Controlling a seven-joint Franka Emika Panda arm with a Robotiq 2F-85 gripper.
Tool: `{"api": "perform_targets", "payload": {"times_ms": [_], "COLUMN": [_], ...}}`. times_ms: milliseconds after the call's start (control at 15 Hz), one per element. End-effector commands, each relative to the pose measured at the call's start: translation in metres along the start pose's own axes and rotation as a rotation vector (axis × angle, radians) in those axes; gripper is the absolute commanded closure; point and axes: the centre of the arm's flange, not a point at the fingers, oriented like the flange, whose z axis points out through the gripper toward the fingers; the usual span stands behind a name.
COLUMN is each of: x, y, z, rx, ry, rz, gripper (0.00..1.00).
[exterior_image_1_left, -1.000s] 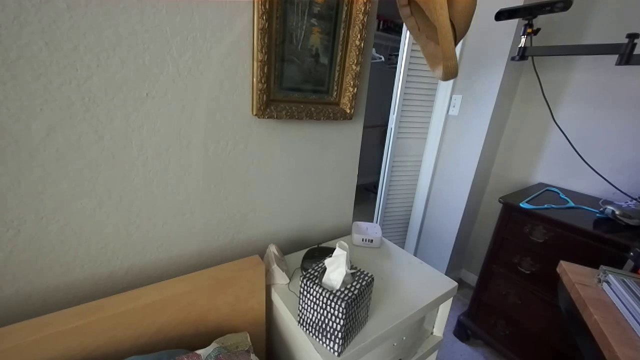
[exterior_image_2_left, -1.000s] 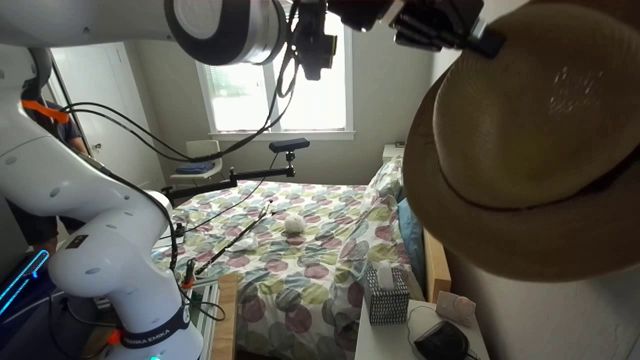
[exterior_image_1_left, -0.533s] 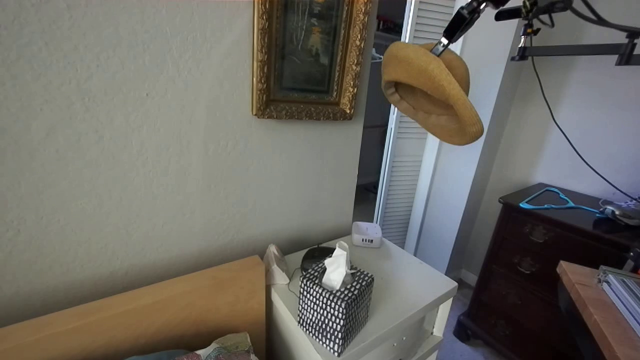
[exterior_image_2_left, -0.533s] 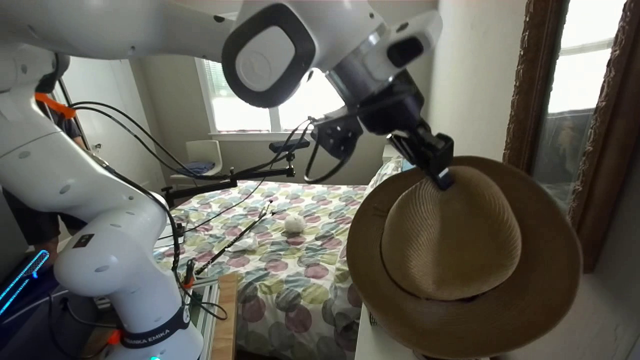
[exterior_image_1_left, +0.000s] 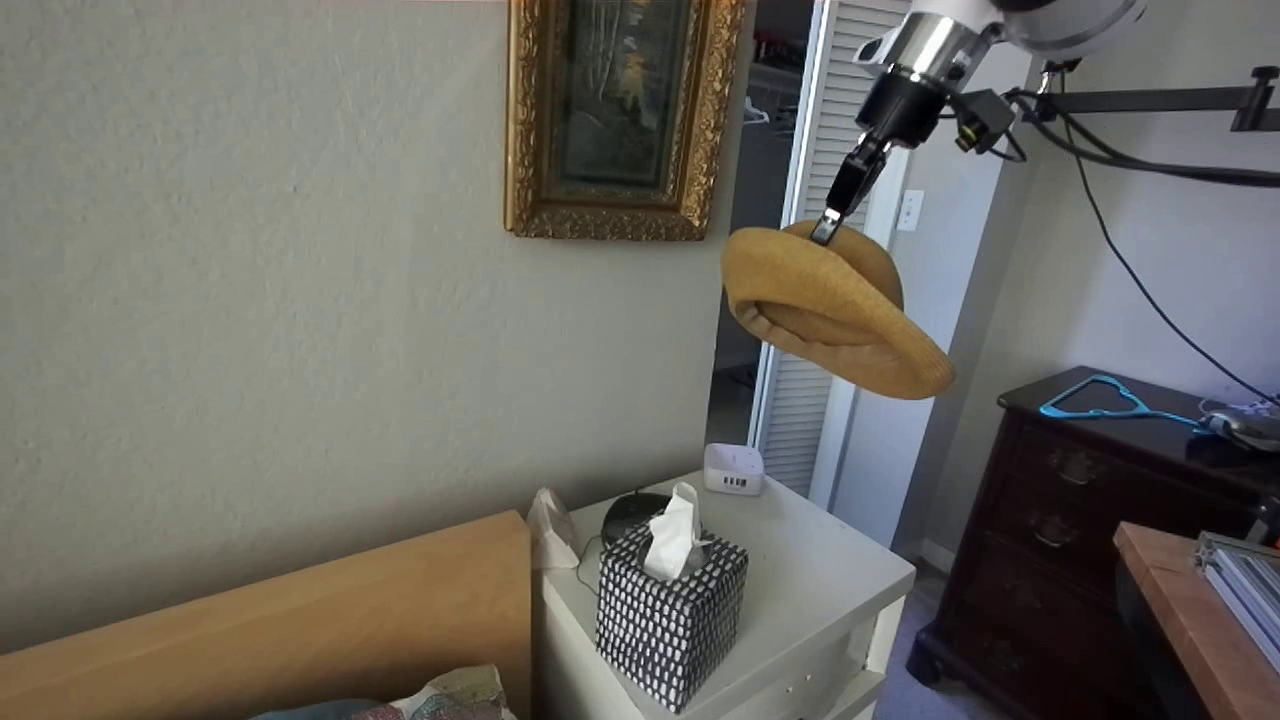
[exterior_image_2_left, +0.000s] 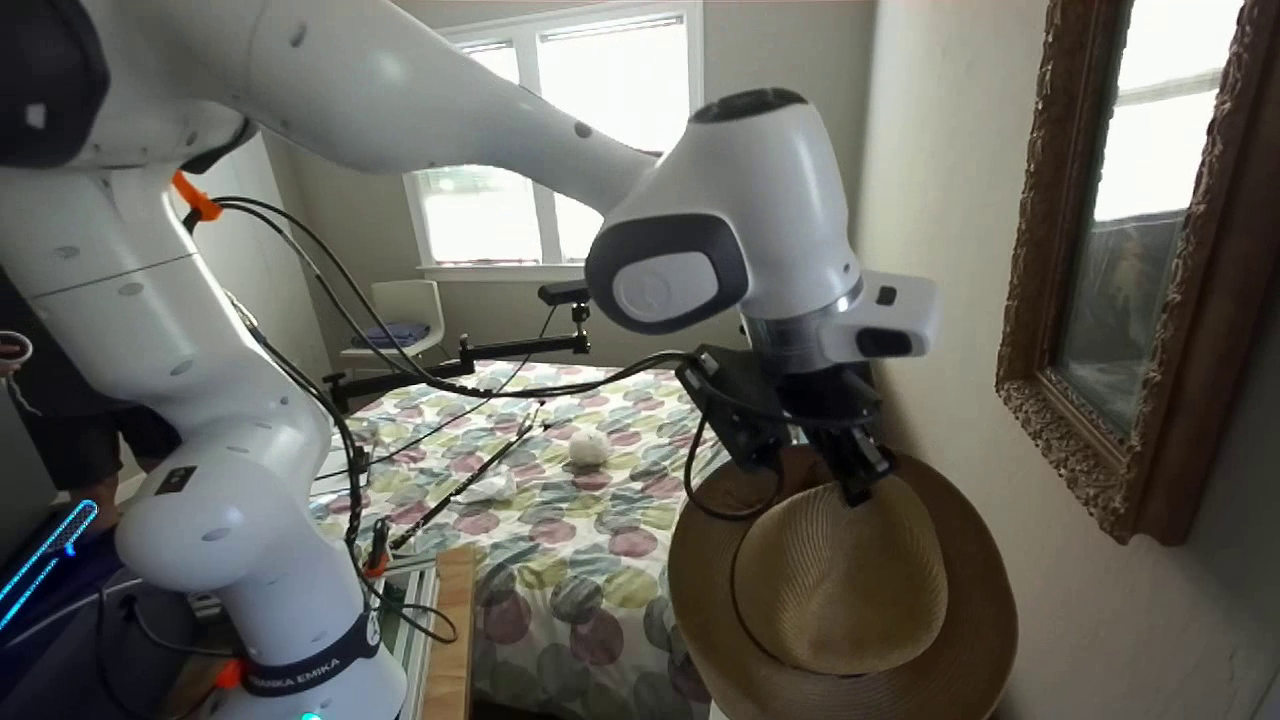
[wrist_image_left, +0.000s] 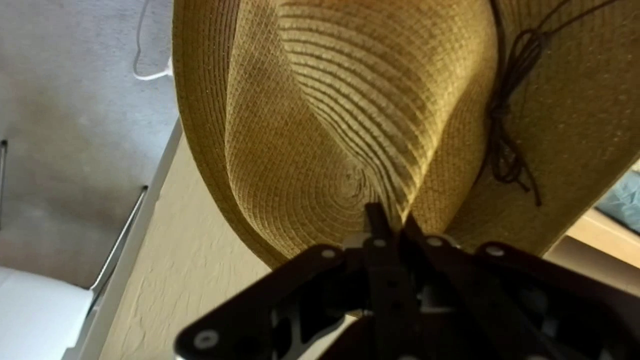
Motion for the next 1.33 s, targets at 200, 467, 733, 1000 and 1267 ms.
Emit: {"api": "perform_targets", "payload": {"times_ms": [200, 467, 733, 1000, 1267], "x": [0.026, 0.037, 0.036, 0.027, 0.005], "y": [0.008, 0.005, 0.006, 0.021, 0.029], "z": [0.101, 0.148, 0.196, 0.230, 0.252], "rx": [0.029, 0.004, -0.070, -0.166, -0.230], "ry": [-0.117, -0.122, -0.113, -0.099, -0.139], "rz": [0.032, 0.047, 0.016, 0.022, 0.016], "gripper": [0.98, 0.98, 0.98, 0.98, 0.98]}}
